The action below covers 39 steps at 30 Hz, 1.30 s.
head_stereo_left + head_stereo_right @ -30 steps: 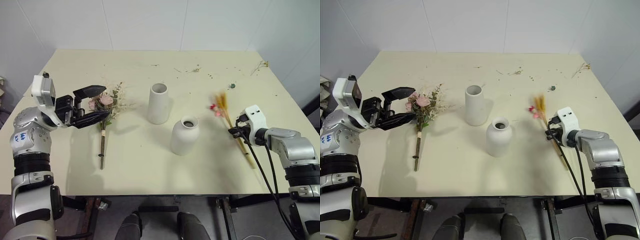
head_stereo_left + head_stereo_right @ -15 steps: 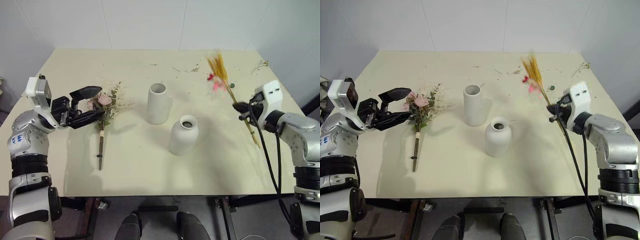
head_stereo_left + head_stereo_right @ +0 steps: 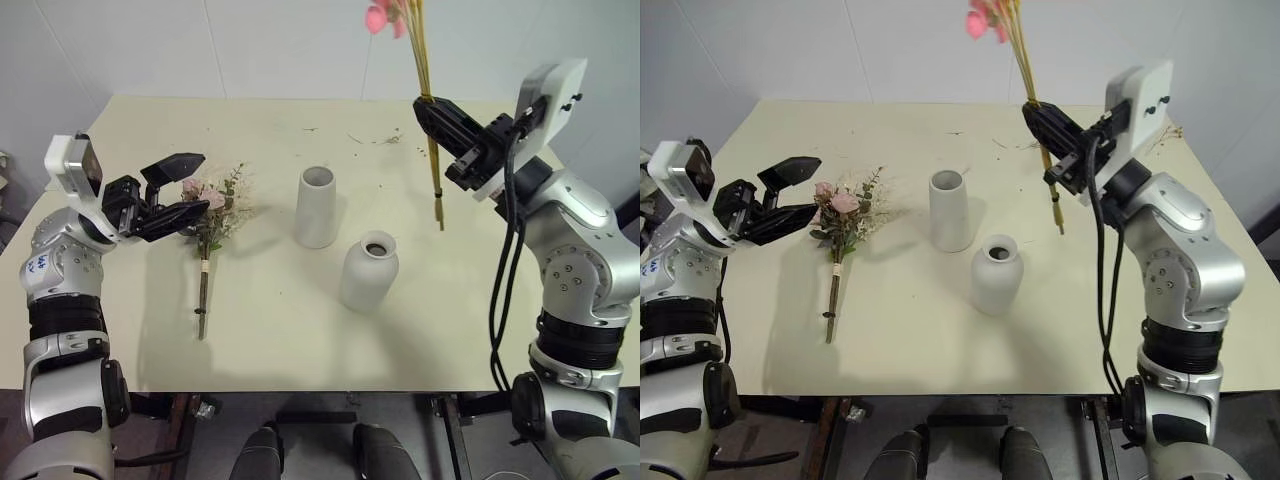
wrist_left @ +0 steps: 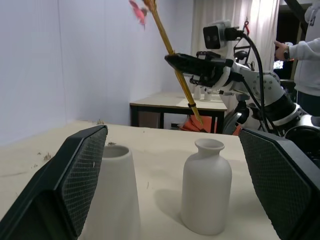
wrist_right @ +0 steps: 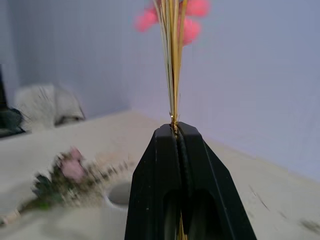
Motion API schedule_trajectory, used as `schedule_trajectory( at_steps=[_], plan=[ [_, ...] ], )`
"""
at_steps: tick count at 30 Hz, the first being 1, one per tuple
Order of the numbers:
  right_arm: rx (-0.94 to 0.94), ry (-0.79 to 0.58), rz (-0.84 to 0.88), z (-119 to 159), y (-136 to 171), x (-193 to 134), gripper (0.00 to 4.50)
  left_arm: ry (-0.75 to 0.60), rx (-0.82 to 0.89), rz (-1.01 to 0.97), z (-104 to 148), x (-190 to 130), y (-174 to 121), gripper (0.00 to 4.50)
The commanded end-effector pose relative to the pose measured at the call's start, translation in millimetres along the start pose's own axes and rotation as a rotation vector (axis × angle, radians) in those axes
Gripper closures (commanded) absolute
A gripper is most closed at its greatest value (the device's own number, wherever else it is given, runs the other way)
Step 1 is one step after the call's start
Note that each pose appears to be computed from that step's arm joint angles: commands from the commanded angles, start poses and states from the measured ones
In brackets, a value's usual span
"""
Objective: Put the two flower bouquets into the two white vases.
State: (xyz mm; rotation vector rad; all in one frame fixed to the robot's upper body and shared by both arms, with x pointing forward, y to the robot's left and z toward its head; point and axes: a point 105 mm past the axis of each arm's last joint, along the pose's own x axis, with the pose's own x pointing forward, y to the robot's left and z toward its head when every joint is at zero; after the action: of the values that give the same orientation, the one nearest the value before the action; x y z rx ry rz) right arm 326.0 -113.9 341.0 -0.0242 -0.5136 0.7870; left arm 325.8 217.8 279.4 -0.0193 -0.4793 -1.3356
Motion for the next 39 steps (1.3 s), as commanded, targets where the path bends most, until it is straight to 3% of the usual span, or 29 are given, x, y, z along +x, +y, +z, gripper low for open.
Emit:
schedule_trajectory(
  at_steps=[1, 9, 17, 30, 39],
  plan=[
    [-0.033, -0.104, 0.039, 27.3, 14.1, 6.2, 4.48, 0.001, 0.036, -0.120, 15.6, 1.0, -8.5, 0.00],
    [0.027, -0.122, 0.099, 18.6, 34.2, 8.1, 4.48, 0.045, 0.063, -0.138, 35.1, 9.8, -1.4, 0.00],
    [0.041, -0.109, 0.084, 8.5, 33.0, 6.3, 4.48, 0.147, 0.053, -0.148, 42.0, 12.5, 1.5, 0.00],
    [0.104, -0.225, 0.111, 8.7, 47.0, 11.2, 4.48, 0.163, 0.031, -0.163, 34.6, 13.8, 0.3, 0.00],
    [0.155, -0.221, 0.148, -4.8, 66.9, 16.6, 4.48, 0.161, 0.024, -0.167, 31.8, 11.3, -3.2, 0.00]
  ],
)
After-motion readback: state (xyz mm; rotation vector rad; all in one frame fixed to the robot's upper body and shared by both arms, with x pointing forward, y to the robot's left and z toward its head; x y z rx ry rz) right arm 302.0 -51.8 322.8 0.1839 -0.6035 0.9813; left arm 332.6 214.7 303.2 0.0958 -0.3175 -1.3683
